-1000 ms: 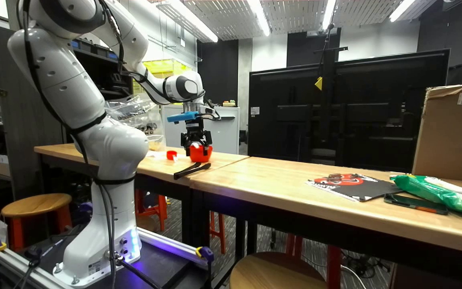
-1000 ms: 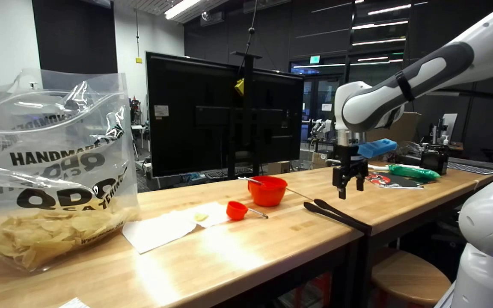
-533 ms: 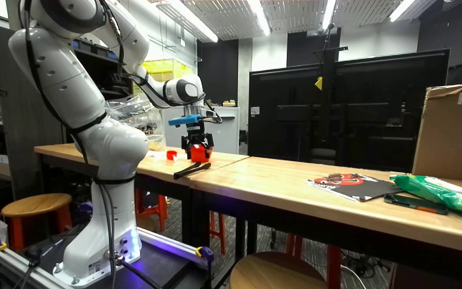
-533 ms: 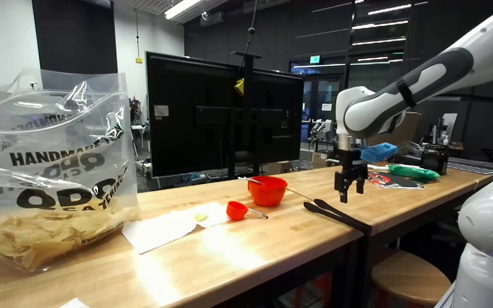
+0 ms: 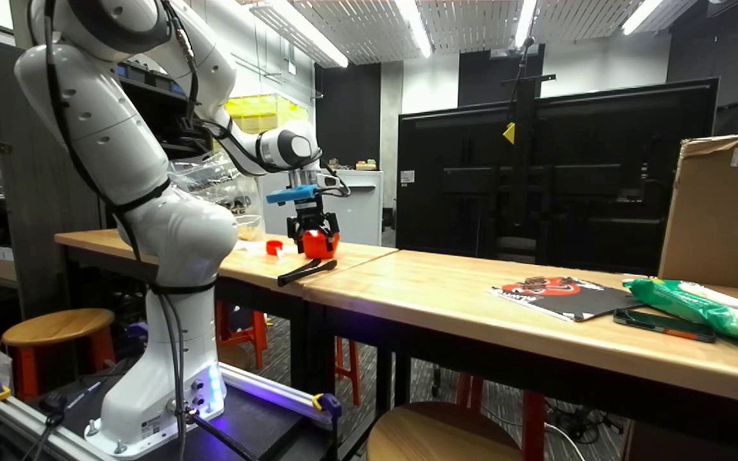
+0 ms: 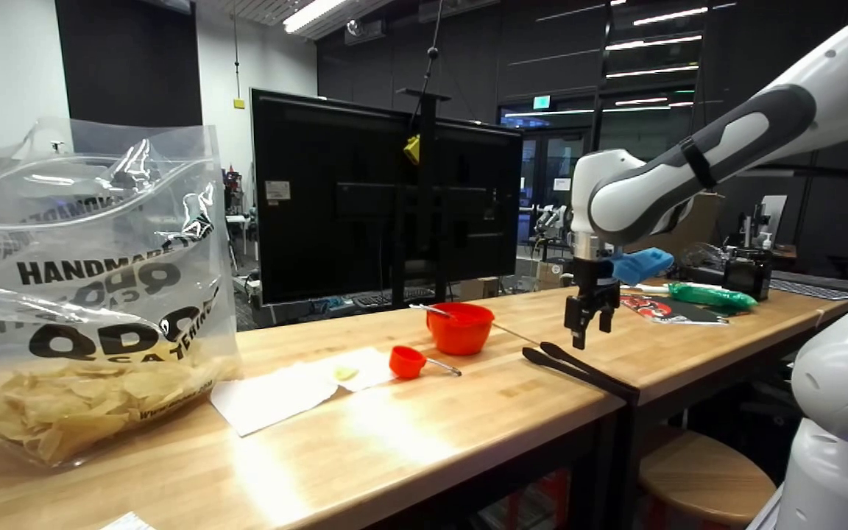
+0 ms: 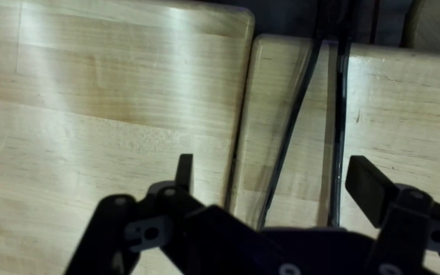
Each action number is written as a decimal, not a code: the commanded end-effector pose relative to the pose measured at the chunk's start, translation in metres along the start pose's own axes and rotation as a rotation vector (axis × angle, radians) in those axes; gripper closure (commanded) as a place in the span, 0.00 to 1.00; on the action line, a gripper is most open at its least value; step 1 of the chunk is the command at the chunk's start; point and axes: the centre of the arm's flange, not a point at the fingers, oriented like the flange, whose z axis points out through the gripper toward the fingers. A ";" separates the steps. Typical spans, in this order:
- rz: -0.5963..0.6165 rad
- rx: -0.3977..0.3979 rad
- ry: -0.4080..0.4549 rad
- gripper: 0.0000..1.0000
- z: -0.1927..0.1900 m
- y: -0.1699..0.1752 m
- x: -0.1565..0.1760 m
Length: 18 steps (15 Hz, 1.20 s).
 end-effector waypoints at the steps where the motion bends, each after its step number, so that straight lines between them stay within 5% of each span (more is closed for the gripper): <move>1: -0.024 0.015 0.028 0.00 0.008 -0.006 0.001; 18: -0.023 0.043 0.042 0.03 0.034 -0.010 0.004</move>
